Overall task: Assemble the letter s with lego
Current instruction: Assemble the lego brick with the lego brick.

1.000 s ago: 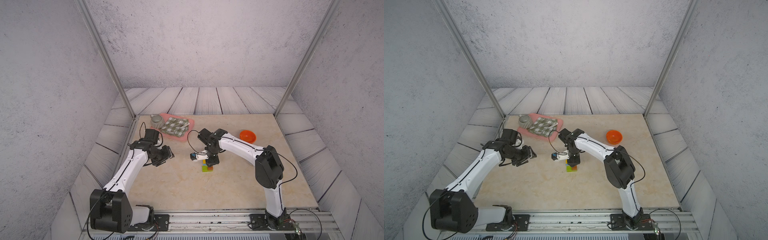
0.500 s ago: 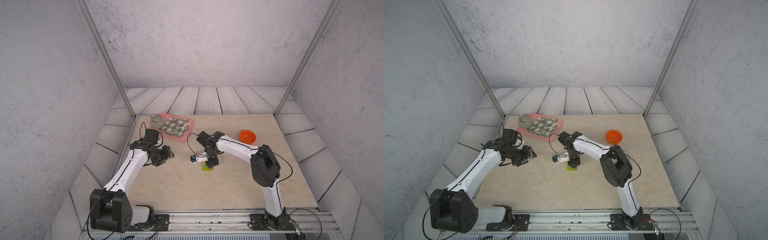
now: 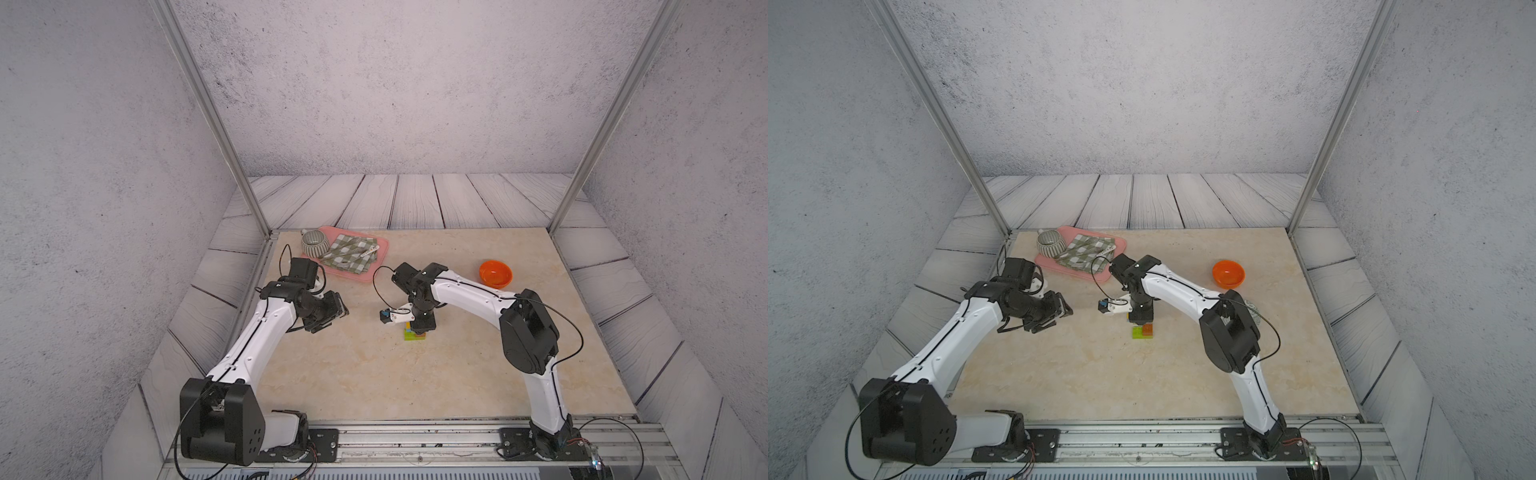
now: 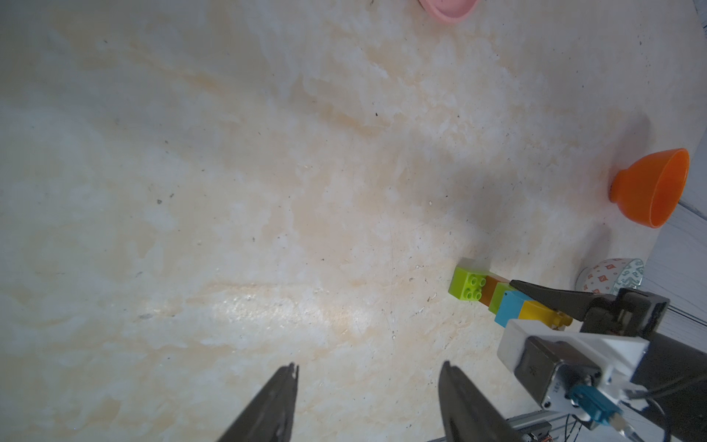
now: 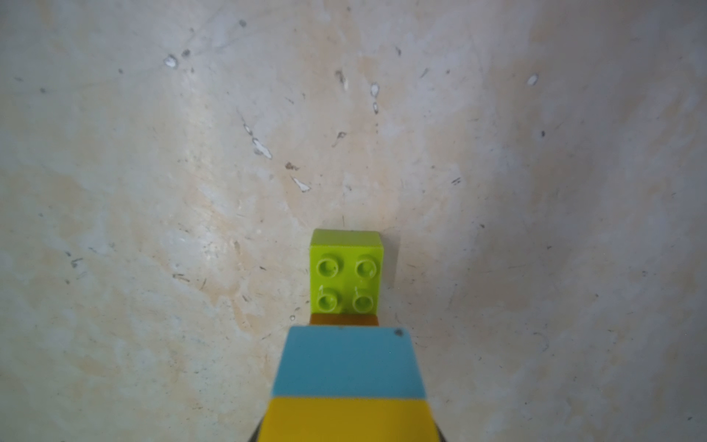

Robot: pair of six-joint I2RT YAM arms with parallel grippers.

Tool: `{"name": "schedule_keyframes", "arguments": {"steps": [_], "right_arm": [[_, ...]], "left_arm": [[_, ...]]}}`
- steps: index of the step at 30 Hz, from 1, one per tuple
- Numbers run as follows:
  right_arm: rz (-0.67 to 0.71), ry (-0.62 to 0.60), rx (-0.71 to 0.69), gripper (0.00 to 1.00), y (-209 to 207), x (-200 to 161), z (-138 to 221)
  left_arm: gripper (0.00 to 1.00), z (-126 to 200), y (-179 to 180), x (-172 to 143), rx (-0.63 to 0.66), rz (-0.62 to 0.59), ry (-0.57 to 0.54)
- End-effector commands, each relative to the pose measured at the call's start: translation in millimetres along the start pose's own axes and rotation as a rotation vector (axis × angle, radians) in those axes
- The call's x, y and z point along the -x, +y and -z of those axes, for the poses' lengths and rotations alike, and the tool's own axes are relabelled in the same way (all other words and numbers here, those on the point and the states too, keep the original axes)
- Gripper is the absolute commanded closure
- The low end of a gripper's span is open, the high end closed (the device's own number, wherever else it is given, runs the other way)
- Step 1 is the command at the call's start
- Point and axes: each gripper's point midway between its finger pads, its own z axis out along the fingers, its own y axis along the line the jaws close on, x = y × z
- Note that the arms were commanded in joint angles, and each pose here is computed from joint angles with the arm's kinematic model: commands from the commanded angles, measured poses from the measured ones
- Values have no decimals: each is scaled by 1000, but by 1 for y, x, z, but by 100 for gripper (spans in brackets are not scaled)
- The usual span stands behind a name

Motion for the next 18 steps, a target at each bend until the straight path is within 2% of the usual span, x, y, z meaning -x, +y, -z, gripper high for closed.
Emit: {"name": "schedule_keyframes", "arguments": {"steps": [1, 11, 14, 18], "right_arm": [[-15, 48, 30, 80, 3, -4, -18], [-36, 85, 79, 81, 13, -7, -36], [-45, 39, 38, 82, 5, 1, -24], [-38, -6, -39, 81, -10, 10, 9]], "left_arm": [[36, 1, 4, 0, 9, 5, 8], [36, 2, 4, 0, 11, 3, 4], [36, 2, 4, 0, 11, 4, 6], [36, 3, 4, 0, 11, 3, 3]]}}
